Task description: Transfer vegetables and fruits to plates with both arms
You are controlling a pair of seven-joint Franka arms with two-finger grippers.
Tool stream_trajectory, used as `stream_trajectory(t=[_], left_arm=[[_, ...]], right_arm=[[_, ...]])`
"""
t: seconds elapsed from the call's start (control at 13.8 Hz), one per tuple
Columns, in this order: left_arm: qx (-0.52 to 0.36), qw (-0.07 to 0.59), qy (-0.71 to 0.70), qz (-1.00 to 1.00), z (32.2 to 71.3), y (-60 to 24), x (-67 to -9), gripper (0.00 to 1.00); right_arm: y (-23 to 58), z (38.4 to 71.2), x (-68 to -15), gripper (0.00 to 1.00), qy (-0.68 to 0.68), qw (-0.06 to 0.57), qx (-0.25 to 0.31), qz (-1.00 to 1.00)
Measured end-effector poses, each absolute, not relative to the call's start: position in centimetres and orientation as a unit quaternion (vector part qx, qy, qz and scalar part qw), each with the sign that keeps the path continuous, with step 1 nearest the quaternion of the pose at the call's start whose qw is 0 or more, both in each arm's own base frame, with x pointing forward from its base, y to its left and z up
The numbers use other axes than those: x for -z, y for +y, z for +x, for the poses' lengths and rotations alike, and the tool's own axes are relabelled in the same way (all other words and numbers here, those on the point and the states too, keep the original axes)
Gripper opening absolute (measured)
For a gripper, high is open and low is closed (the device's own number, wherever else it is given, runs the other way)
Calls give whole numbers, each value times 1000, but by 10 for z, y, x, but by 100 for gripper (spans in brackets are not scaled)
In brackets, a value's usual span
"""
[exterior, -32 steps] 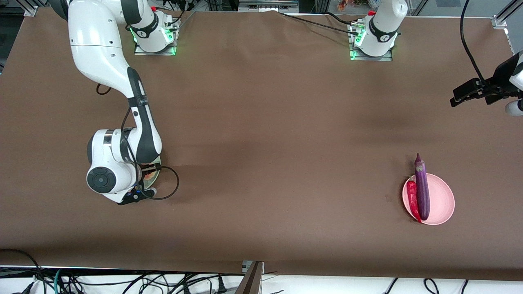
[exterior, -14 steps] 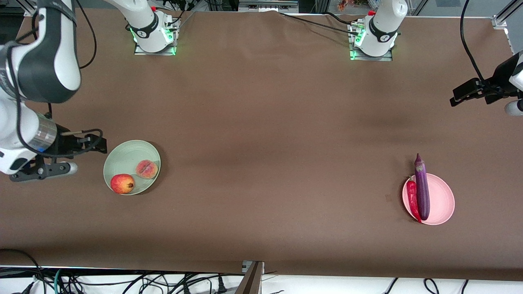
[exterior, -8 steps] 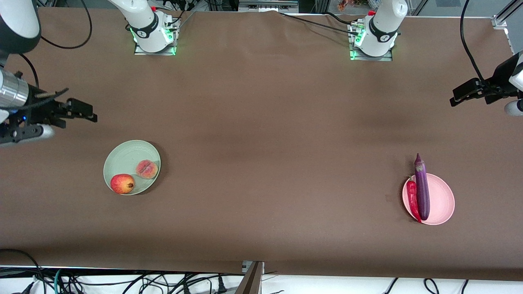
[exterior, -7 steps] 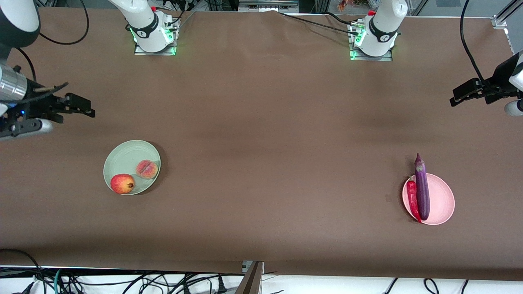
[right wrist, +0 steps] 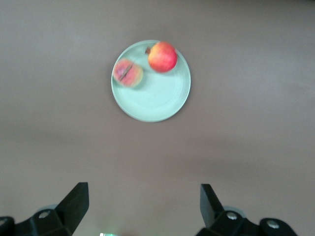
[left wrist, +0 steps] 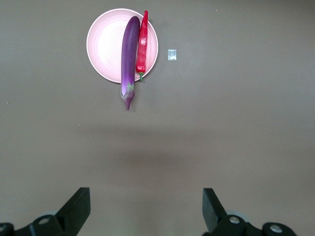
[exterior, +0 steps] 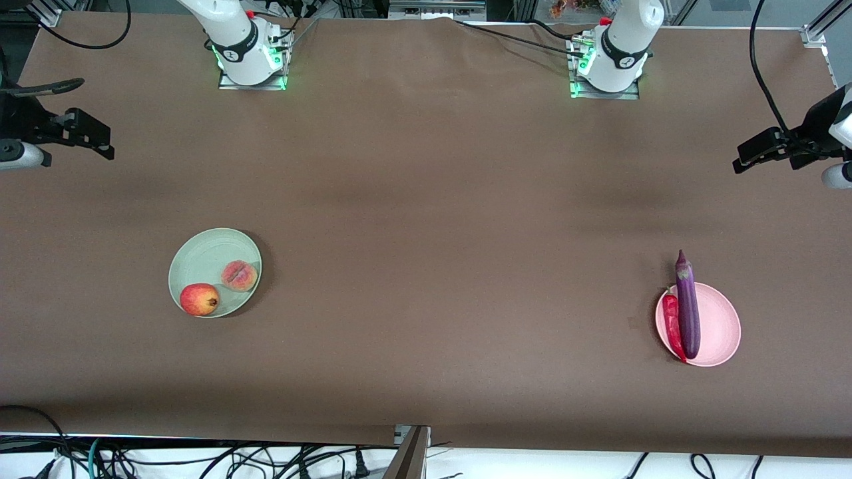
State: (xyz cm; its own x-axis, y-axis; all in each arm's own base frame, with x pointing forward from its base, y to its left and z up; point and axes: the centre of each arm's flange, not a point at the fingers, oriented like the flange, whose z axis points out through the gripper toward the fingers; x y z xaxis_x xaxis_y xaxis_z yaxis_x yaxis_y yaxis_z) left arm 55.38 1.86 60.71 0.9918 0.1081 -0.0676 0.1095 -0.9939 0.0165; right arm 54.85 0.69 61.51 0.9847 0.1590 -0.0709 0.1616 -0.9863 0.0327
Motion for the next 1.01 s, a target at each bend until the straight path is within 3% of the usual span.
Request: stream_trajectory(t=[1.01], left_arm=[[33,10,55,998,554,19,-607,100]], right_arm=[[15,560,-599,100,70,19,53,996]])
